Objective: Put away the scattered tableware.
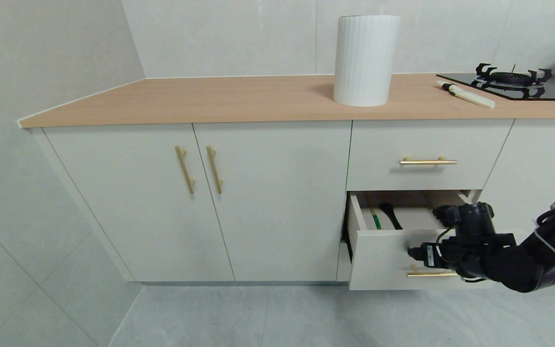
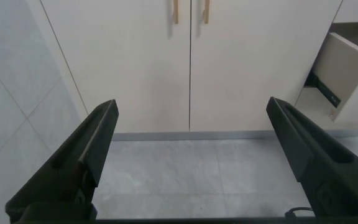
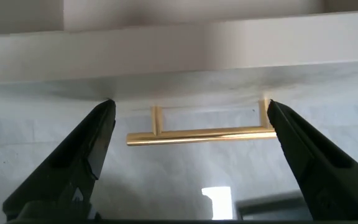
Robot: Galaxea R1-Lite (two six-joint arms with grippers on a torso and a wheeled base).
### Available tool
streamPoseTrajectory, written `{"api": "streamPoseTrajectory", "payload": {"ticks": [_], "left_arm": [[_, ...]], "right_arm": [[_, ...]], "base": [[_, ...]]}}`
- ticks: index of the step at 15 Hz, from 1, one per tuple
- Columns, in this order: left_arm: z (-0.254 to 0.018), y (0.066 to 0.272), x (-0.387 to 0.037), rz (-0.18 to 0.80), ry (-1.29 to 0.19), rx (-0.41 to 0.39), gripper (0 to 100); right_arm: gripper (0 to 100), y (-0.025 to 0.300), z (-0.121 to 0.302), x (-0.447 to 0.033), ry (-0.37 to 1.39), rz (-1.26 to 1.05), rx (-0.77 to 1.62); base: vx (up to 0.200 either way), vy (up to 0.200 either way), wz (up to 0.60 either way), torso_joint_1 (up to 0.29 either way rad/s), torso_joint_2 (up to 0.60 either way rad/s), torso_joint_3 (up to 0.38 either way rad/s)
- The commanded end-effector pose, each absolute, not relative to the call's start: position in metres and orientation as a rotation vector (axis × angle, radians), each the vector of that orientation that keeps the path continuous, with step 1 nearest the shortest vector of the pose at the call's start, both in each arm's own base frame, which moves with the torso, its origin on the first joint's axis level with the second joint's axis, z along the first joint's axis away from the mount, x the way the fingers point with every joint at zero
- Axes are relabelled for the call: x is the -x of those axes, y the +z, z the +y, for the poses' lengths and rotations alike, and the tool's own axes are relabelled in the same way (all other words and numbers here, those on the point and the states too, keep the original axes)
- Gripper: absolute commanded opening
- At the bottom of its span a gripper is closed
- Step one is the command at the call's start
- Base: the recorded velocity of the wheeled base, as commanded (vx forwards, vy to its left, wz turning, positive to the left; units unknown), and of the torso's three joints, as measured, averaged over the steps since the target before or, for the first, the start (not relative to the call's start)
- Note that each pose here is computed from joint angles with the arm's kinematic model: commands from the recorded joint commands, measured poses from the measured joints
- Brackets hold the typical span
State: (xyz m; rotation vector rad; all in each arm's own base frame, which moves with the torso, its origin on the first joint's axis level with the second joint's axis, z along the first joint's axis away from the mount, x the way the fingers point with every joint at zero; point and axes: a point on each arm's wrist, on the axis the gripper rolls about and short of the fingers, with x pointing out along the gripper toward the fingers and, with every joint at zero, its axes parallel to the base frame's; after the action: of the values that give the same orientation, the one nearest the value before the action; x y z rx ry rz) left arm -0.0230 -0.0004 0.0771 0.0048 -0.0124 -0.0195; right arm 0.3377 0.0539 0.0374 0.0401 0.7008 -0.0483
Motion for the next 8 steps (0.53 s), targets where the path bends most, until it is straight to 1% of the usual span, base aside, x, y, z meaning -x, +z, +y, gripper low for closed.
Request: {"api": "streamPoseTrajectory", "payload": {"ticks": [1,4,8], "left_arm": [[0.0,0.077,0.023,-0.012,-0.02,-0.005,100],[0.0,0.077,0.023,-0.011,-0.02,-0.005,100],[0.0,0.077,0.023,-0.011,-0.02,-0.005,100]], "right_arm": [[100,0.034,0.049,-0.35,-0.039,0.691,-0.035],[100,0.034,0.044,-0.367,-0.046,0.659,-0.048],[100,0.031,0.036,-0.387,-0.01,0.622,-0.078]], "base": [[0.0,0.0,0.0,0.0,0.0,0.0],[0.0,0.0,0.0,0.0,0.0,0.0],[0.0,0.0,0.0,0.0,0.0,0.0]]}}
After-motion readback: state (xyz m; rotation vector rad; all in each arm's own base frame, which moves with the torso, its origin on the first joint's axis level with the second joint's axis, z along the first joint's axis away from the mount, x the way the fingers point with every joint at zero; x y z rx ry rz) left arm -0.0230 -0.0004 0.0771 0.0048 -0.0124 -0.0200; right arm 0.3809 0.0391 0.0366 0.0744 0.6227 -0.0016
